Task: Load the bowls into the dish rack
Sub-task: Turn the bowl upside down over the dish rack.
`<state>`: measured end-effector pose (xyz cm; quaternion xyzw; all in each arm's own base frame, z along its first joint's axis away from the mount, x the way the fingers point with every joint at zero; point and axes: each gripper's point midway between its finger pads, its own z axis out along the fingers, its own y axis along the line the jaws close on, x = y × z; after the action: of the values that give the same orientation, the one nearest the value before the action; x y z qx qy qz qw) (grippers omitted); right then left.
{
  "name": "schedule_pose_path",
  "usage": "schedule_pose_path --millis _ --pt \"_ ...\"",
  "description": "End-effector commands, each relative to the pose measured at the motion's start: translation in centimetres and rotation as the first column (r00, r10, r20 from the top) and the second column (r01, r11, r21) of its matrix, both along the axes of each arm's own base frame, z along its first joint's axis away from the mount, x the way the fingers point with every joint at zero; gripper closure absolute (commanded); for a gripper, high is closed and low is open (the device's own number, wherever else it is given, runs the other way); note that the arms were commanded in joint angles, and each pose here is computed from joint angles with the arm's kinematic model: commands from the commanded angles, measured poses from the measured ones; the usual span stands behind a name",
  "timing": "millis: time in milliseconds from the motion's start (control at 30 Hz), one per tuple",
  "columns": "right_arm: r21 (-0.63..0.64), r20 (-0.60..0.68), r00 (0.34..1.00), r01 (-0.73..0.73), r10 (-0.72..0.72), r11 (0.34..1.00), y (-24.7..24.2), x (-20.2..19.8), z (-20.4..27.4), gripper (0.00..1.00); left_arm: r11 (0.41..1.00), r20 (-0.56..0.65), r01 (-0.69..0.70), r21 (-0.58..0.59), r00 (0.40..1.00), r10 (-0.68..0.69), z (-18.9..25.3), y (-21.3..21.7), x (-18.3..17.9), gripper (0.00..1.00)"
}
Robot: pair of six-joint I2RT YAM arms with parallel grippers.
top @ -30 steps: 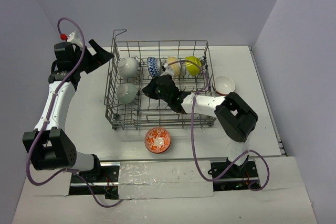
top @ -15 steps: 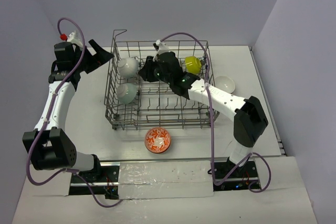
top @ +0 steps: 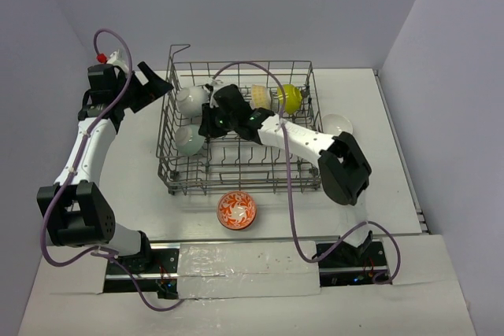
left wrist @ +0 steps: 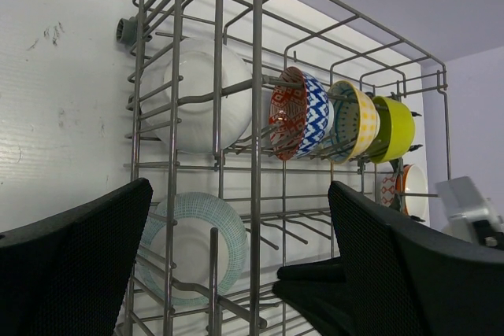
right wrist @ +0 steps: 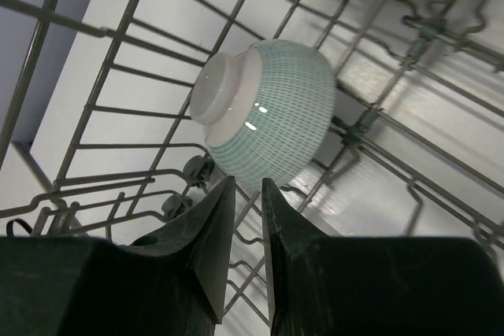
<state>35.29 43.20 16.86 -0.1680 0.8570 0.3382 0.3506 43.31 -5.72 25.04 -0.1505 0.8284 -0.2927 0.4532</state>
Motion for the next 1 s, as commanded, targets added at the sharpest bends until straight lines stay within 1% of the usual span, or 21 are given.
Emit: schedule_pose_path --millis 0,100,200,233,300,333,400,433,500,533,567,600,667,833,967 --pt "0.016 0.024 0.997 -0.076 0.076 0.997 2.4 -0.8 1.4 0.72 1.0 0.063 0.015 0.007 0.998 -0.015 2.0 -0.3 0.5 0.01" --pt "0.018 0.014 0.995 -0.094 0.094 0.995 3.4 -1.0 1.1 0.73 1.0 0.063 0.018 0.008 0.998 -0.019 2.0 -0.3 0.5 0.03" --pt "0.014 0.006 0.995 -0.104 0.104 0.994 3.9 -1.0 0.6 0.73 0.999 0.065 0.035 0.006 0.997 -0.036 2.0 -0.6 0.5 0.12" --pt "0.015 0.004 0.994 -0.107 0.106 0.994 4.0 -1.0 0.6 0.73 0.999 0.066 0.043 0.004 0.997 -0.043 2.1 -0.8 0.4 0.16" --pt "0.014 0.002 0.994 -0.112 0.112 0.994 4.2 -1.2 0.4 0.73 0.999 0.065 0.047 0.002 0.997 -0.047 2.0 -0.8 0.5 0.2" --pt "0.014 0.002 0.993 -0.114 0.114 0.993 4.3 -1.3 0.3 0.73 0.998 0.064 0.056 -0.002 0.996 -0.055 2.0 -0.9 0.5 0.26" --pt "0.009 -0.005 0.993 -0.118 0.118 0.993 4.4 -1.5 0.0 0.73 0.998 0.064 0.061 -0.006 0.996 -0.06 2.0 -1.0 0.4 0.29" --pt "0.01 -0.006 0.993 -0.117 0.117 0.993 4.4 -1.5 -0.1 0.73 0.998 0.064 0.066 -0.01 0.996 -0.065 2.0 -1.1 0.4 0.33" --pt "0.008 -0.011 0.993 -0.121 0.121 0.993 4.6 -1.6 -0.4 0.73 0.998 0.065 0.067 -0.01 0.996 -0.066 2.0 -1.1 0.4 0.35" --pt "0.009 -0.014 0.992 -0.124 0.124 0.992 4.7 -1.7 -0.5 0.73 0.997 0.065 0.073 -0.012 0.995 -0.072 2.1 -1.3 0.4 0.4" --pt "0.006 -0.017 0.992 -0.124 0.124 0.992 4.7 -1.7 -0.7 0.73 0.997 0.064 0.074 -0.015 0.995 -0.073 2.0 -1.3 0.4 0.43" --pt "0.004 -0.017 0.992 -0.126 0.126 0.992 4.8 -1.7 -0.8 0.73 0.997 0.062 0.073 -0.017 0.995 -0.071 2.0 -1.3 0.4 0.51" --pt "0.002 -0.017 0.992 -0.127 0.127 0.992 5.0 -1.7 -0.9 0.73 0.997 0.06 0.075 -0.019 0.995 -0.074 1.9 -1.3 0.5 0.52" --pt "-0.009 -0.022 0.992 -0.122 0.122 0.992 5.4 -1.4 -1.4 0.73 0.997 0.058 0.073 -0.017 0.996 -0.072 2.0 -1.3 0.4 0.51" --pt "-0.014 -0.018 0.993 -0.117 0.117 0.993 5.5 -1.2 -1.4 0.73 0.997 0.06 0.077 -0.018 0.995 -0.076 2.0 -1.3 0.4 0.53"
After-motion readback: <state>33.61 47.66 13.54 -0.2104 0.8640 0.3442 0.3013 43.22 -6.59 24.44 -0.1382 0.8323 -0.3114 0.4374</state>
